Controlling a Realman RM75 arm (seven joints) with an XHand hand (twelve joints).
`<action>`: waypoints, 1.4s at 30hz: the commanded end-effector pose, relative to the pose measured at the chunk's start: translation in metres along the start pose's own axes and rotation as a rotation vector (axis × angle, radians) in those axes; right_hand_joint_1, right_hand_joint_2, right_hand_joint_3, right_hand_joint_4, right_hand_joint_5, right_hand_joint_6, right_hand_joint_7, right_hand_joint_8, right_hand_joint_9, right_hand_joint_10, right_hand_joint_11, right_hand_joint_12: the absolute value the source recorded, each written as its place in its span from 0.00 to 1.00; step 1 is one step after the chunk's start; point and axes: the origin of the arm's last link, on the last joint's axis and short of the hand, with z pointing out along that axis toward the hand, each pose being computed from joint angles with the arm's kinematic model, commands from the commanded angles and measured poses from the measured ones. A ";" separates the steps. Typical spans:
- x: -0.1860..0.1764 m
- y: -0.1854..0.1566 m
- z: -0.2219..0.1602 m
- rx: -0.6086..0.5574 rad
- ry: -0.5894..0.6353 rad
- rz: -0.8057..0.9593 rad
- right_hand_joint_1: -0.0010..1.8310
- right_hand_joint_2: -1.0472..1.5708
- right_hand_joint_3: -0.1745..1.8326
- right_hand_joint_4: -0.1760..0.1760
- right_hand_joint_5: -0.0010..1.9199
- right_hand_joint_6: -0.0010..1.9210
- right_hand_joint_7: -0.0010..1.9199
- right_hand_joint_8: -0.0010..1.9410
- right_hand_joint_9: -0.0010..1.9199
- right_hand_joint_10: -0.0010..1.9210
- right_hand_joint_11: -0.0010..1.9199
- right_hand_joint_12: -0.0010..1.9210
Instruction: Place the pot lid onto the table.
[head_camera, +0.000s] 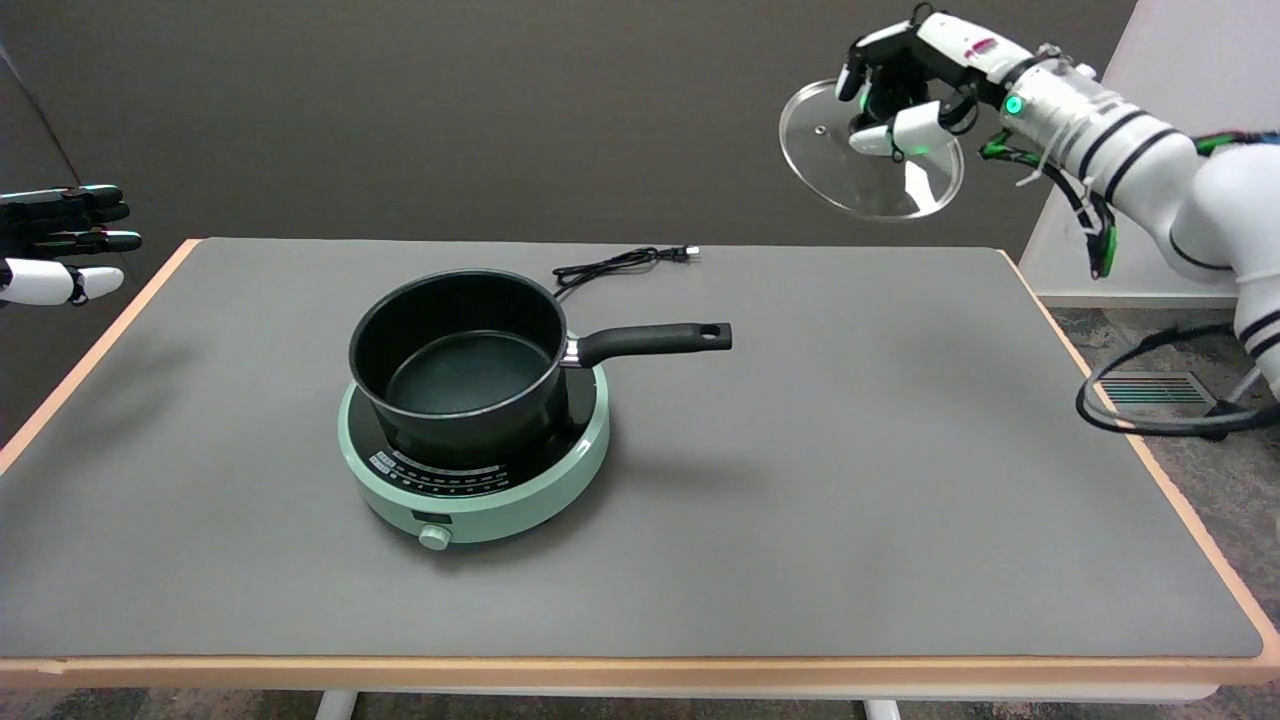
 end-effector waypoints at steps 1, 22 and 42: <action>-0.029 0.036 -0.038 -0.103 0.016 0.173 0.74 0.76 0.28 1.00 0.37 0.49 0.48 0.62 0.44 0.71 0.38 0.95; -0.098 0.050 -0.028 -0.216 -0.155 -0.007 0.74 0.76 0.28 1.00 0.37 0.49 0.48 0.61 0.44 0.71 0.38 0.95; -0.164 0.032 0.009 -0.237 -0.285 -0.056 0.74 0.76 0.29 1.00 0.37 0.49 0.48 0.61 0.45 0.71 0.38 0.95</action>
